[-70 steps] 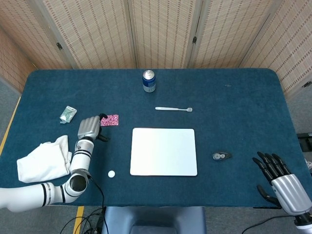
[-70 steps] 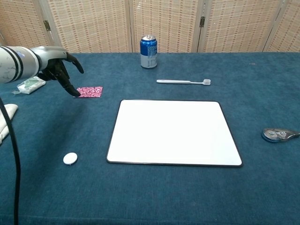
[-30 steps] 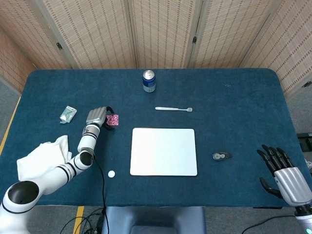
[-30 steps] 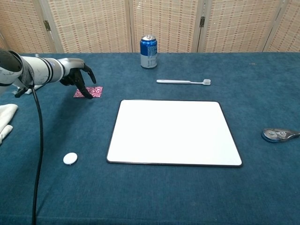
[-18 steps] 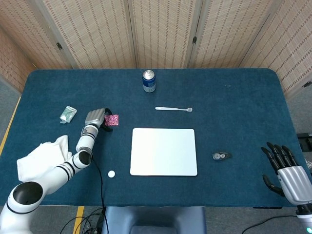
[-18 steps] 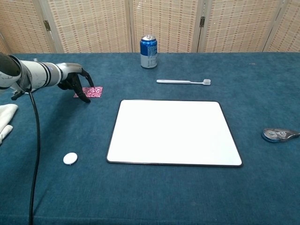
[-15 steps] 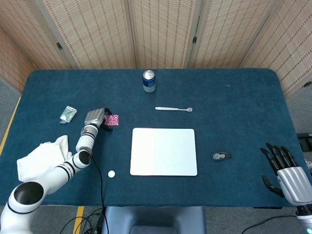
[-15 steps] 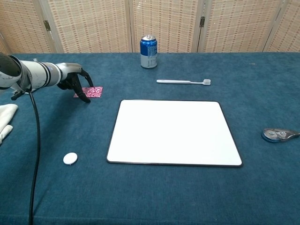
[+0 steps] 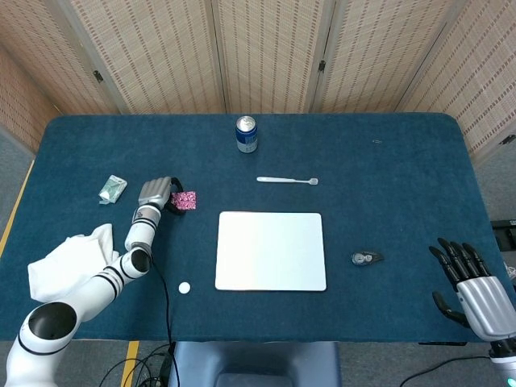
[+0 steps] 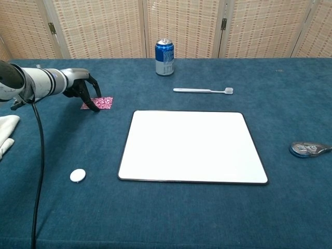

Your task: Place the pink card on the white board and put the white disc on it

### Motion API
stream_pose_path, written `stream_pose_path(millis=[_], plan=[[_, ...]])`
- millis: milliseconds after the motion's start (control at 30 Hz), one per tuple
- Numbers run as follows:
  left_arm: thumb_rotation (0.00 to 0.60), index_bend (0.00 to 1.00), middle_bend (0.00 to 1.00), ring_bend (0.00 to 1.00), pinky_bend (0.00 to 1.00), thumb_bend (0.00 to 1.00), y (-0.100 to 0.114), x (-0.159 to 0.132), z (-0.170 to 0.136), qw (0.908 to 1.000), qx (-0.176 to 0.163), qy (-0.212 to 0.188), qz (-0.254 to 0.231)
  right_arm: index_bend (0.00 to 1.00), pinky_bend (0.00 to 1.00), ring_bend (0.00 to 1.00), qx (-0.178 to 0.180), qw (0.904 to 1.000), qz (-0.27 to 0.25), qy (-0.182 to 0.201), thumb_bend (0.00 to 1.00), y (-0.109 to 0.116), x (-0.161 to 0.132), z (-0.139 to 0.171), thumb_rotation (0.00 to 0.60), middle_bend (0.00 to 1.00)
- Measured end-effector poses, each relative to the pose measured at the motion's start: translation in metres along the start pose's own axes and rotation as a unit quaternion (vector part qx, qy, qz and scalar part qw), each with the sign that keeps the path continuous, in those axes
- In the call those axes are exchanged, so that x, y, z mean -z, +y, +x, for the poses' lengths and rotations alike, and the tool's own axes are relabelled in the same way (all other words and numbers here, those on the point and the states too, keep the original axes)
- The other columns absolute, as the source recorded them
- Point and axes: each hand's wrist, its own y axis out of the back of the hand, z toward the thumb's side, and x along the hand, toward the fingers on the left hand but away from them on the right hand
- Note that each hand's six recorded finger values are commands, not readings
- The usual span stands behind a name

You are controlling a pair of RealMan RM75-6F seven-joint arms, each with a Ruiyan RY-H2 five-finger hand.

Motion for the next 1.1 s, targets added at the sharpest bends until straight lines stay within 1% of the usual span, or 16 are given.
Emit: stream_pose_path(millis=[333, 533, 700, 833, 933, 1100], plan=[[0.6, 0.42, 1.0, 1.0, 1.0, 0.23, 0.004, 0.005, 0.001, 1.0, -0.004, -0.001, -0.002, 0.0, 0.0, 0.0, -0.002, 1.0, 0.001, 0.002, 0.32, -0.001, -0.002, -0.002, 0.6, 0.0], [0.6, 0.42, 1.0, 1.0, 1.0, 0.23, 0.009, 0.0, -0.004, 0.9999, -0.012, -0.01, -0.003, 0.0, 0.0, 0.0, -0.004, 0.9999, 0.001, 0.01, 0.32, -0.001, -0.005, -0.001, 0.6, 0.0], [0.6, 0.42, 1.0, 1.0, 1.0, 0.23, 0.012, -0.008, -0.014, 0.9996, -0.018, -0.02, -0.004, 0.0, 0.0, 0.0, -0.003, 0.9998, -0.002, 0.019, 0.32, 0.0, -0.007, 0.002, 0.6, 0.0], [0.6, 0.42, 1.0, 1.0, 1.0, 0.23, 0.008, -0.021, -0.029, 0.9994, -0.015, -0.031, -0.01, 0.0, 0.0, 0.0, -0.003, 0.9995, -0.011, 0.029, 0.32, 0.002, -0.01, 0.005, 0.6, 0.0], [0.6, 0.42, 1.0, 1.0, 1.0, 0.23, 0.001, -0.035, -0.046, 0.9989, -0.008, -0.042, -0.019, 0.0, 0.0, 0.0, -0.006, 0.999, -0.018, 0.04, 0.32, 0.004, -0.012, 0.009, 0.6, 0.0], [0.6, 0.42, 1.0, 1.0, 1.0, 0.23, -0.01, -0.063, -0.086, 0.9981, 0.0, -0.052, -0.033, 0.0, 0.0, 0.0, -0.002, 0.9975, -0.033, 0.062, 0.32, 0.01, -0.016, 0.018, 0.6, 0.0]])
